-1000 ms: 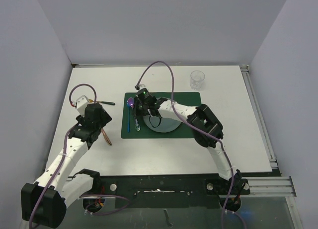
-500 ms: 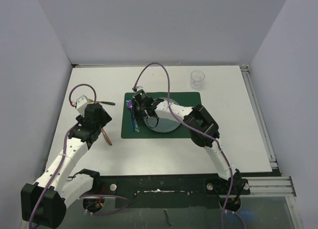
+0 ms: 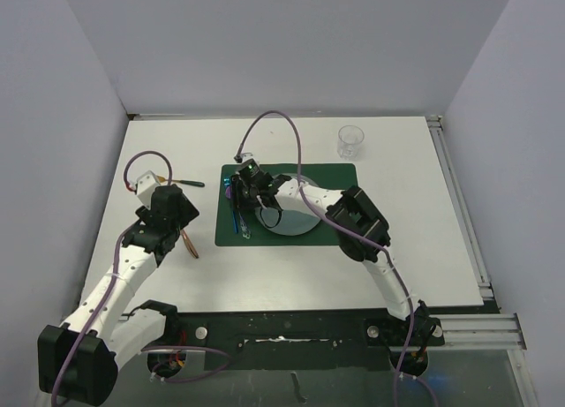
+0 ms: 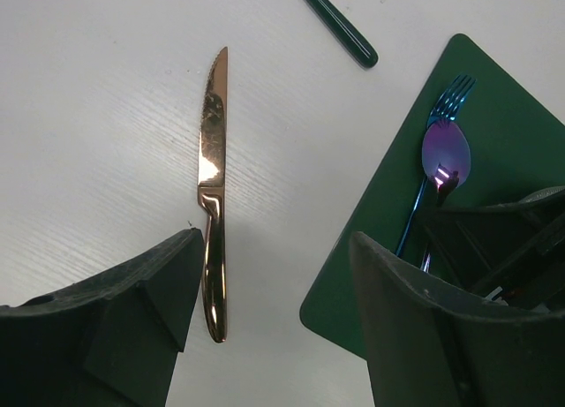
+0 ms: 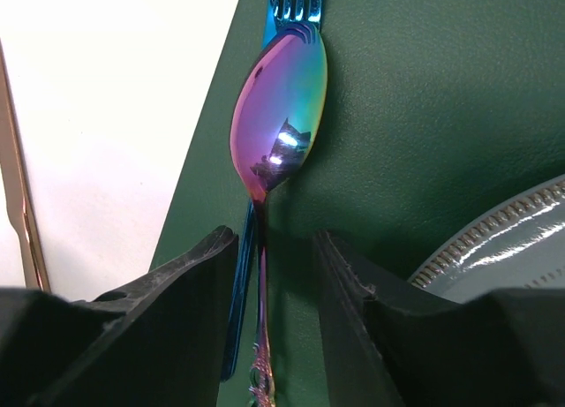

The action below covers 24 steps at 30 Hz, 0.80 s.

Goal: Set the dinner table for one person
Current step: Place the spoon on the napkin.

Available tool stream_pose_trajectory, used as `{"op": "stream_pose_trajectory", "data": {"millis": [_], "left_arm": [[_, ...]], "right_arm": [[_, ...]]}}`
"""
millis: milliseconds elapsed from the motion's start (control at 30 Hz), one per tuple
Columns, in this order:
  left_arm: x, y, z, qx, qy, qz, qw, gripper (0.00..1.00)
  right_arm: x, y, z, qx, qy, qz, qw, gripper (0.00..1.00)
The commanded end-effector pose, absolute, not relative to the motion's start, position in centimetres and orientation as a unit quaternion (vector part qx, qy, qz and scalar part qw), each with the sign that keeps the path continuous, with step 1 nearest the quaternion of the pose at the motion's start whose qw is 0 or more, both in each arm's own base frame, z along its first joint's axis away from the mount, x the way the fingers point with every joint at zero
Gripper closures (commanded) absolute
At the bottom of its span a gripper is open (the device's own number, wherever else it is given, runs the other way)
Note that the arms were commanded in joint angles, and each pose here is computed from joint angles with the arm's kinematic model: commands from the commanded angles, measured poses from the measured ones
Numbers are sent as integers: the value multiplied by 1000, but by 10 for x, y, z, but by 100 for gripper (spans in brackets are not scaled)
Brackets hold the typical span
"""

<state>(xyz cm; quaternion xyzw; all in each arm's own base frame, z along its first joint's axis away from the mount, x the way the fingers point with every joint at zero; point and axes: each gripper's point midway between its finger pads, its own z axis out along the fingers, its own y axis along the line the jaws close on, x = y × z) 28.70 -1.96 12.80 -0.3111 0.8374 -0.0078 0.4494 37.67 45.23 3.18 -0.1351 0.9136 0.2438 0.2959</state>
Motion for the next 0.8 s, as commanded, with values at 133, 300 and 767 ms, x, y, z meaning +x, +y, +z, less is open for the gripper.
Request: {"op": "stream_pose_trajectory", "data": {"millis": [133, 300, 767], "left_arm": [[300, -32, 137, -302, 834, -41, 460, 35], [308, -64, 138, -256, 849, -117, 446, 35], [329, -145, 104, -182, 886, -225, 362, 40]], "right_arm": [[392, 453, 121, -137, 876, 261, 382, 59], [395, 440, 155, -130, 863, 254, 418, 59], [377, 294, 253, -41, 827, 83, 554, 68]]}}
